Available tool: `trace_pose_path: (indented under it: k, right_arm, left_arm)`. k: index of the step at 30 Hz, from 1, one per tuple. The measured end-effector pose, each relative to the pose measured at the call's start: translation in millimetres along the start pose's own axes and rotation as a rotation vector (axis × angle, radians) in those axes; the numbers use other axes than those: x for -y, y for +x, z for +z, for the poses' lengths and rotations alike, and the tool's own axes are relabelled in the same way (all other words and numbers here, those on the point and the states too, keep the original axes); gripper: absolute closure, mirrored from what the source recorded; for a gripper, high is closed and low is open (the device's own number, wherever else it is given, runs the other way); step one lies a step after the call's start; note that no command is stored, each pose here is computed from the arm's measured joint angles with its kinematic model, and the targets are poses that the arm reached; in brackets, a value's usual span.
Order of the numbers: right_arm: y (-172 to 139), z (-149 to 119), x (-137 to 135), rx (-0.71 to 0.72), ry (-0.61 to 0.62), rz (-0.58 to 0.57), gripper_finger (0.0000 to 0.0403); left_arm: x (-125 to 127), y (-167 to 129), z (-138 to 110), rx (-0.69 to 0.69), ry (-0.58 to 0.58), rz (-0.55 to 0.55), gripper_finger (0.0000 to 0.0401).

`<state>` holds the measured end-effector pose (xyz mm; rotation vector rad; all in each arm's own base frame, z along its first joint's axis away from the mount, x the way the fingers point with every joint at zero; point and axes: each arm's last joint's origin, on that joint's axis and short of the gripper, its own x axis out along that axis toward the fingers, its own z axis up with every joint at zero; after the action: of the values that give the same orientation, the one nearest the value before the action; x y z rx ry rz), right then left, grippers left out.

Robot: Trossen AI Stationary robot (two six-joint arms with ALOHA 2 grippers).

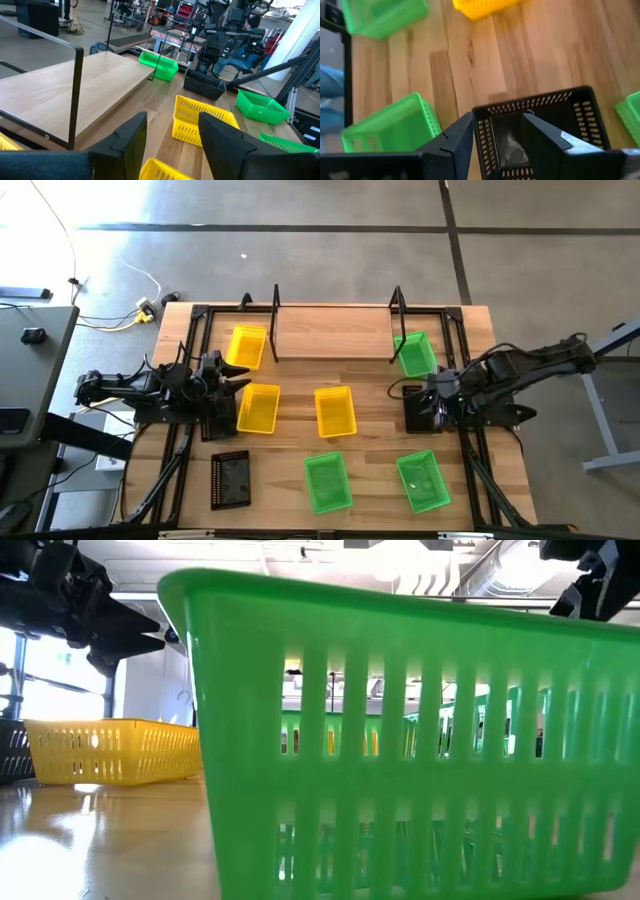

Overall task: Stack baskets on shelf by color
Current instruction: Put the top right black bin on the shelf

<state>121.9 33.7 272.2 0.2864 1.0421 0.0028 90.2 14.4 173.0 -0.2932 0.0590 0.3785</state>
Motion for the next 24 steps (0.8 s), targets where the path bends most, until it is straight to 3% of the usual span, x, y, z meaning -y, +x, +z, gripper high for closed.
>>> trace_pose_path:
  k: [18, 24]
  right_arm:
    - [70, 8, -24, -0.354, -0.063, -0.146, 0.0252]
    - [90, 7, -31, -0.447, -0.073, -0.133, 0.0252]
  left_arm:
    - [0, 0, 0, 0.0, 0.0, 0.0, 0.0231]
    - [0, 0, 0, 0.0, 0.0, 0.0, 0.0231]
